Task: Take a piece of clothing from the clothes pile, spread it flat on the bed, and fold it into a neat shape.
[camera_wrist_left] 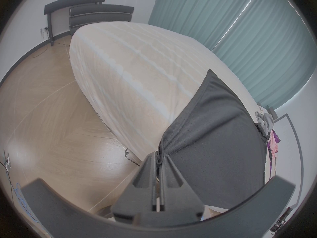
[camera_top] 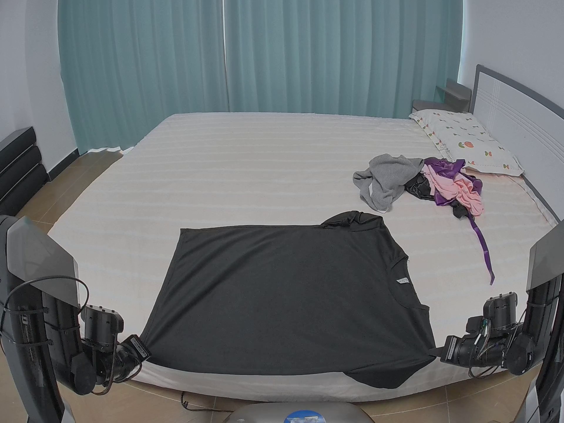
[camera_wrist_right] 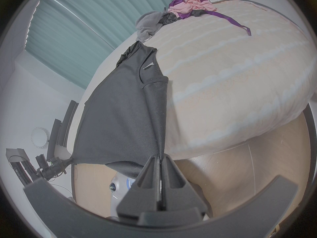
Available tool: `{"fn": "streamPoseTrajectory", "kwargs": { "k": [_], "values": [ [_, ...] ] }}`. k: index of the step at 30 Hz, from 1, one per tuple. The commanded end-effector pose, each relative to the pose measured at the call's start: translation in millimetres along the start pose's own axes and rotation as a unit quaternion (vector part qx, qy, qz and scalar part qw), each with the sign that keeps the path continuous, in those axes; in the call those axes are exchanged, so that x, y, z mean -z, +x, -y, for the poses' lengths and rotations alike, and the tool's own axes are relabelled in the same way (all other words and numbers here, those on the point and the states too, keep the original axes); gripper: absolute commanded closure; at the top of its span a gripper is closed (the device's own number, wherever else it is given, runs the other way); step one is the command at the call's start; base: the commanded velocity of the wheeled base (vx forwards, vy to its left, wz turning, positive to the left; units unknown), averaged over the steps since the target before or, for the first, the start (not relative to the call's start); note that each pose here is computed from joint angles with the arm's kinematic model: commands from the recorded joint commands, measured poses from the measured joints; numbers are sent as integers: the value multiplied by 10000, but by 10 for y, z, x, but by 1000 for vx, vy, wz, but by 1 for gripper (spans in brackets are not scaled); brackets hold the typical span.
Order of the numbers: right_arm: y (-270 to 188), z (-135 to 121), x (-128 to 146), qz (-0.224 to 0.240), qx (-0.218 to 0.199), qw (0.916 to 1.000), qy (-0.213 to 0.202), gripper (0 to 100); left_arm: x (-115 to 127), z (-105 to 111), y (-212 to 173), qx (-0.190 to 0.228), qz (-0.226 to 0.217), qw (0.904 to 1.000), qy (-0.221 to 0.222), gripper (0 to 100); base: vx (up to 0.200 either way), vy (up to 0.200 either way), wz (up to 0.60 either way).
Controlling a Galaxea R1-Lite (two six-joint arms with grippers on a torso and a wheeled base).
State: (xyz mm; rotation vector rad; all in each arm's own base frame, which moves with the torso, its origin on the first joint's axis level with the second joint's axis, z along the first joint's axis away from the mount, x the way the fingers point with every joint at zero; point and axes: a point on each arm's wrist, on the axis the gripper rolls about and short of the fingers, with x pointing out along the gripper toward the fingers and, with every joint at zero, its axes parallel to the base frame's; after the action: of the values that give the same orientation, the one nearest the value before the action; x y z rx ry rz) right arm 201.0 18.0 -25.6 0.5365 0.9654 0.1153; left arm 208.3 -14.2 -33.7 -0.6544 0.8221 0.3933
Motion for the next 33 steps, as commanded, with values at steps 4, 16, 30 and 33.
{"fn": "streamPoseTrajectory", "kwargs": {
  "k": [4, 16, 30, 33],
  "values": [
    [68, 22, 40, -16, -78, 10000, -3, 100, 13, 5, 46, 55, -107, 9999, -1, 100, 0, 0, 0],
    [134, 33, -6, 248, -251, 9994, -47, 0, -36, 35, 83, 130, -5, 9999, -59, 0, 0, 0, 0],
    [-28, -194, -168, 929, -763, 9927, 78, 0, -144, 103, -14, 409, 316, 9986, -89, 0, 0, 0, 0],
    [-57, -237, -178, 977, -856, 9914, 133, 0, -155, 106, -4, 444, 356, 9984, -75, 0, 0, 0, 0]
  ]
}}
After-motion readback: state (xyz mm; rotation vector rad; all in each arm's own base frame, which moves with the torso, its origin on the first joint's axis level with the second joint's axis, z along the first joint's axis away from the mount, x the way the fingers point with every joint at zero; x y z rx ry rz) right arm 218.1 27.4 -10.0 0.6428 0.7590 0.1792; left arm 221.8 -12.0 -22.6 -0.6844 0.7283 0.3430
